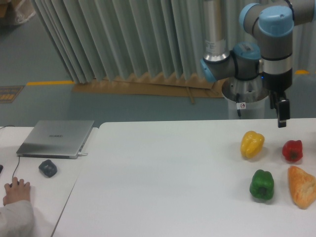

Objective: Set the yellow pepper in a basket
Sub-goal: 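Hover the open gripper above the yellow pepper and adjust position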

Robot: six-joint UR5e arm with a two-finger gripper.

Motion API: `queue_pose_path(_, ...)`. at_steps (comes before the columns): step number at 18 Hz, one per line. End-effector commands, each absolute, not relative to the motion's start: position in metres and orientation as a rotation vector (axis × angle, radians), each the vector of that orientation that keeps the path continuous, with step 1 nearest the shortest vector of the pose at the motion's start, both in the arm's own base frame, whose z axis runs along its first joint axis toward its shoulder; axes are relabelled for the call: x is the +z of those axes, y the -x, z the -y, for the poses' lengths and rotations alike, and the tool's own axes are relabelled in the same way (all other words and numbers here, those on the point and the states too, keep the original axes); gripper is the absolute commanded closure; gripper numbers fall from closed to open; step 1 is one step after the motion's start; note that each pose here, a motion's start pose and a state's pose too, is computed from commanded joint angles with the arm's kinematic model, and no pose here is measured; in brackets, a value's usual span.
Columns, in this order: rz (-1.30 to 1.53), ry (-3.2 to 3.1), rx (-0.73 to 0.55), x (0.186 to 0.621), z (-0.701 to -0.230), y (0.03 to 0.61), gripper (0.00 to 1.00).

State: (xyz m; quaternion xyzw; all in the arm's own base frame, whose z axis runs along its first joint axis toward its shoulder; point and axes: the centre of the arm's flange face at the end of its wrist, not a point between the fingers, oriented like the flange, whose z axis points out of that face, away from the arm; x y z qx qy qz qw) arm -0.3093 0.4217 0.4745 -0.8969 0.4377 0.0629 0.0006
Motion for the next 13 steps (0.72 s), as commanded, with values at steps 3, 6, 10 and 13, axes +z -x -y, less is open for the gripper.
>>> queue_pose_path(3,-1.364,2.824,0.199,0.475,-0.423,0.310,0.00)
queue_pose_path(6,-1.359,2.817,0.205,0.474,-0.424,0.307,0.00)
queue_pose_path(10,-1.339,2.792,0.226,0.483,-0.420,0.300,0.00)
queue_pose_path(13,-1.304,2.819,0.200,0.474,-0.412,0.308,0.00)
